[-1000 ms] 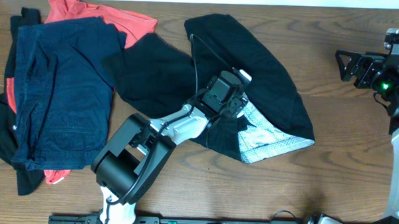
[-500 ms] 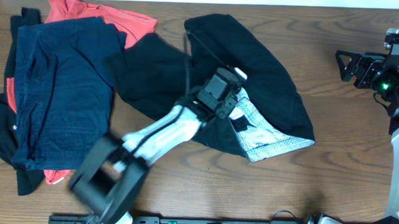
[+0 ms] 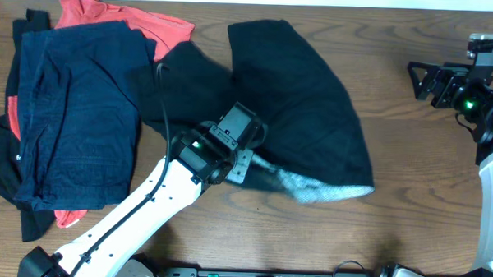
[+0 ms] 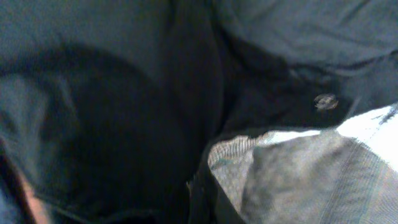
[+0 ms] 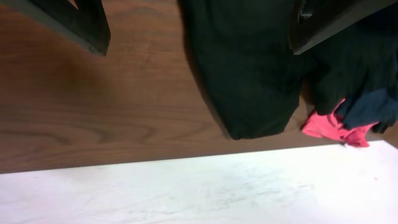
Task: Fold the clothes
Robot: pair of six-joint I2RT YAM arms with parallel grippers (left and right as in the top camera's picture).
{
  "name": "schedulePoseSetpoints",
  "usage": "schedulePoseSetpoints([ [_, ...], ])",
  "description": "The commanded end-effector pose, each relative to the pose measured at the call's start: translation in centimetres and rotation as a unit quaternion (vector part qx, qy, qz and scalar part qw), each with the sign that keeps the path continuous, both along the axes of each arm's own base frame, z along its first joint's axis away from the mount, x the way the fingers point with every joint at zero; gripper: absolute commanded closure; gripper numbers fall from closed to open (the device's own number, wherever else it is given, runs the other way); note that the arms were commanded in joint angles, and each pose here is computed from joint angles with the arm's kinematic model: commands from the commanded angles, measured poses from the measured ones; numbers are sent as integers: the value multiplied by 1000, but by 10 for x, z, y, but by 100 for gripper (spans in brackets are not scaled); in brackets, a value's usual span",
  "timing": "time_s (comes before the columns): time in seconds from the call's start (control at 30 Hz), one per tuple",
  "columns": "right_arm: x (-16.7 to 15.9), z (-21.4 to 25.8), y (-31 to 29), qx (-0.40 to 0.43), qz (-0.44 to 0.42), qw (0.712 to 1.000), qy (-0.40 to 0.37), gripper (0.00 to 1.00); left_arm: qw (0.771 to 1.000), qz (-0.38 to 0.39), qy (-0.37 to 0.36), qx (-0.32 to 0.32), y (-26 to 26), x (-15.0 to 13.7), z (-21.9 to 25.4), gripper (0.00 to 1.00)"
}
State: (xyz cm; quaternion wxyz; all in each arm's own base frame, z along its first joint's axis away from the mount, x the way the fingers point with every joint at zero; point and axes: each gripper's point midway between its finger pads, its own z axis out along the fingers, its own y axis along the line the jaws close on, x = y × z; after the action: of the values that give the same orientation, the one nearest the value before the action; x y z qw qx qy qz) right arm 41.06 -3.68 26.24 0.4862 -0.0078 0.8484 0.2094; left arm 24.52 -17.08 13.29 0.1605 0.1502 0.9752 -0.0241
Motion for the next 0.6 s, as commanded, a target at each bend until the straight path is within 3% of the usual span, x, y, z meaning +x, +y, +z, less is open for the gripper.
schedulePoseSetpoints([
  [0.0, 7, -4, 15, -1, 23, 1000, 4, 11, 994, 67, 69, -50, -6, -25, -3, 93],
  [0.2, 15, -32, 40, 9, 57, 997, 41, 14, 976, 112, 173, -67, -7, -65, -8, 92],
  [0.27, 18, -44, 51, 9, 73, 996, 54, 14, 971, 123, 197, -60, -2, -76, -9, 78],
  [0.33, 20, -55, 61, 7, 88, 994, 64, 14, 965, 134, 222, -49, 3, -88, -9, 73],
  [0.43, 23, -71, 78, 2, 114, 990, 77, 14, 957, 145, 248, -33, 10, -101, -8, 55],
  [0.57, 28, -88, 95, -13, 135, 987, 85, 13, 952, 154, 263, -16, 17, -109, -7, 51],
])
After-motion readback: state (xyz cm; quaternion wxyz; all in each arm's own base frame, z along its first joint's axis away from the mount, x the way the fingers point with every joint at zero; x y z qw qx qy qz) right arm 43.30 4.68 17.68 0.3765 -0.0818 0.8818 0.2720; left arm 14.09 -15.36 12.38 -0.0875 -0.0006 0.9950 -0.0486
